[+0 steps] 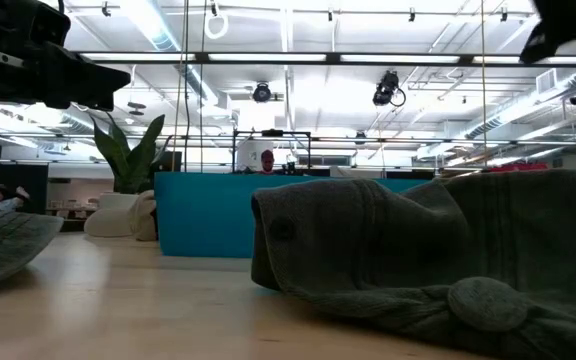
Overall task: Pick & Place hat
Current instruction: Put the bottom brown cap into the blue bin
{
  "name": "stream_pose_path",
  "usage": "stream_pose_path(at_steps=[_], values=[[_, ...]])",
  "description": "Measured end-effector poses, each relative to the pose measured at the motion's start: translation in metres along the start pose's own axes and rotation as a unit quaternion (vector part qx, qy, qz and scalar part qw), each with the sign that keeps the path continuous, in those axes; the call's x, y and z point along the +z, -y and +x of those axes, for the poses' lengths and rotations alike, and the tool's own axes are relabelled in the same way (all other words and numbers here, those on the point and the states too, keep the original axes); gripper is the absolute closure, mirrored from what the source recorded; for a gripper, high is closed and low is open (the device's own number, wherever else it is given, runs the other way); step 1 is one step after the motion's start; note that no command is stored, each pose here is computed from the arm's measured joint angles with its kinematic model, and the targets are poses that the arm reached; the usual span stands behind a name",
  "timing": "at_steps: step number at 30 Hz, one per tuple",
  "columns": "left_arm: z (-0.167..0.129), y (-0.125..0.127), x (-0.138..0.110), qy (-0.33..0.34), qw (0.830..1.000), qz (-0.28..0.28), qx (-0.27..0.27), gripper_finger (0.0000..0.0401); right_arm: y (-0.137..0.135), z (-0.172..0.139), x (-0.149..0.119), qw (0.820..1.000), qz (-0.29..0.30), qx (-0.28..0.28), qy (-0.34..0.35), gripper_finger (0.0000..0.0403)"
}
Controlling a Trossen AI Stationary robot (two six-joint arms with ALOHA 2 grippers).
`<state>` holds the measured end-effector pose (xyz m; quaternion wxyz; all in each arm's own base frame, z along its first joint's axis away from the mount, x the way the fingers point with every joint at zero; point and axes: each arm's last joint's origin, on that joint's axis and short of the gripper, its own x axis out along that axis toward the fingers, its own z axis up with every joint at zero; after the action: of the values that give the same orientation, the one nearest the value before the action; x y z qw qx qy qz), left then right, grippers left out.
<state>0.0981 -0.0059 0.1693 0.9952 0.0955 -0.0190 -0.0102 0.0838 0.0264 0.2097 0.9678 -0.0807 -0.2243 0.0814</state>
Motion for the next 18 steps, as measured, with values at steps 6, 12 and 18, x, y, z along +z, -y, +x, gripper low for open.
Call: stream_pose_path(at_steps=[6,12,18], values=[[0.0,0.0,0.0,0.0,1.0,0.0,0.0,0.0383,0.008,-0.005,0.029,0.985,0.075,-0.033,0.152,0.0332],[0.0,0.0,0.0,0.0,1.0,0.0,0.0,0.0383,0.01,-0.006,0.034,0.976,0.122,-0.03,0.18,0.0332],[0.0,0.0,0.0,0.0,1.0,0.0,0.0,0.0383,0.013,-0.011,0.044,0.962,0.127,-0.036,0.239,0.0332]])
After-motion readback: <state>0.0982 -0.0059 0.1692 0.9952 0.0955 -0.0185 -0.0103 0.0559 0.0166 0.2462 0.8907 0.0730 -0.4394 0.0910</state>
